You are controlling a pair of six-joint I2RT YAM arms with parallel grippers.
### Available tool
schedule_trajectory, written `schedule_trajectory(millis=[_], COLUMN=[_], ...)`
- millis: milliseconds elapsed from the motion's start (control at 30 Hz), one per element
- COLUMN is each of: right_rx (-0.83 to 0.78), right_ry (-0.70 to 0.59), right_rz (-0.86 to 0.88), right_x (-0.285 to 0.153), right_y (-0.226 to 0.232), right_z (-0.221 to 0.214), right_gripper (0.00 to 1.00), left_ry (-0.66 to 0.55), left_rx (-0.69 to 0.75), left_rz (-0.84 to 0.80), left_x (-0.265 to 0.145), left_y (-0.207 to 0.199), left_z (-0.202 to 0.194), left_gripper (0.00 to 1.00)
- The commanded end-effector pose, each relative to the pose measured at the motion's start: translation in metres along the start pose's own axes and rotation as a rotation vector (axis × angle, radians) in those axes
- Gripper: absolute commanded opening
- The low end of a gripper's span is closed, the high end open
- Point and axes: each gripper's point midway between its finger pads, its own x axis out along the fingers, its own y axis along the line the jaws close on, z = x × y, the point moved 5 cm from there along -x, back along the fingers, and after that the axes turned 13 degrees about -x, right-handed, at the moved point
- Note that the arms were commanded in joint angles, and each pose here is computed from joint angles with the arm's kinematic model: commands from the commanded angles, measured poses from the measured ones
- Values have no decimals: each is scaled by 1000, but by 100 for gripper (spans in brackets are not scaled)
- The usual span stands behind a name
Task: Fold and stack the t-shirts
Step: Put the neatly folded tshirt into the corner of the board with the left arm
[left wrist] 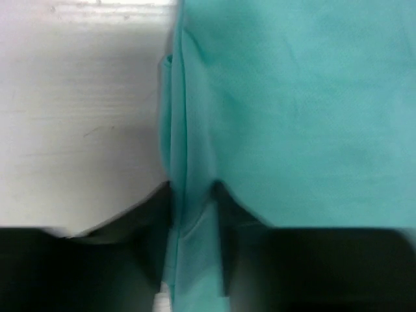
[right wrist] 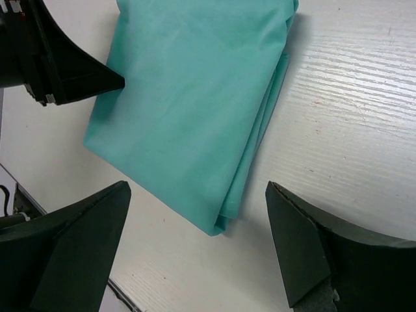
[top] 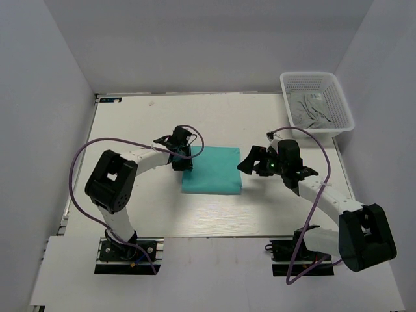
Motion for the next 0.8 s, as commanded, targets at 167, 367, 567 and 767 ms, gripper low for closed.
schedule_trajectory(millis=[167, 367, 567, 767], right_rx=[14, -8, -35, -50], right_ry=[24, 40, 28, 1], right_rz=[-70, -161, -175, -230], right_x=[4, 6, 13, 22], right_y=[-12, -24, -26, -34], right_z=[-5, -1, 18, 37], right_gripper=[90, 90, 90, 90], left_ry=[-10, -238, -347, -438], left_rx=[32, 38, -27, -33], left_rz=[72, 306, 433, 564], left_x=[16, -1, 6, 0], left_y=[7, 24, 58, 106], left_z=[6, 71, 146, 223], left_gripper=[0, 0, 0, 0])
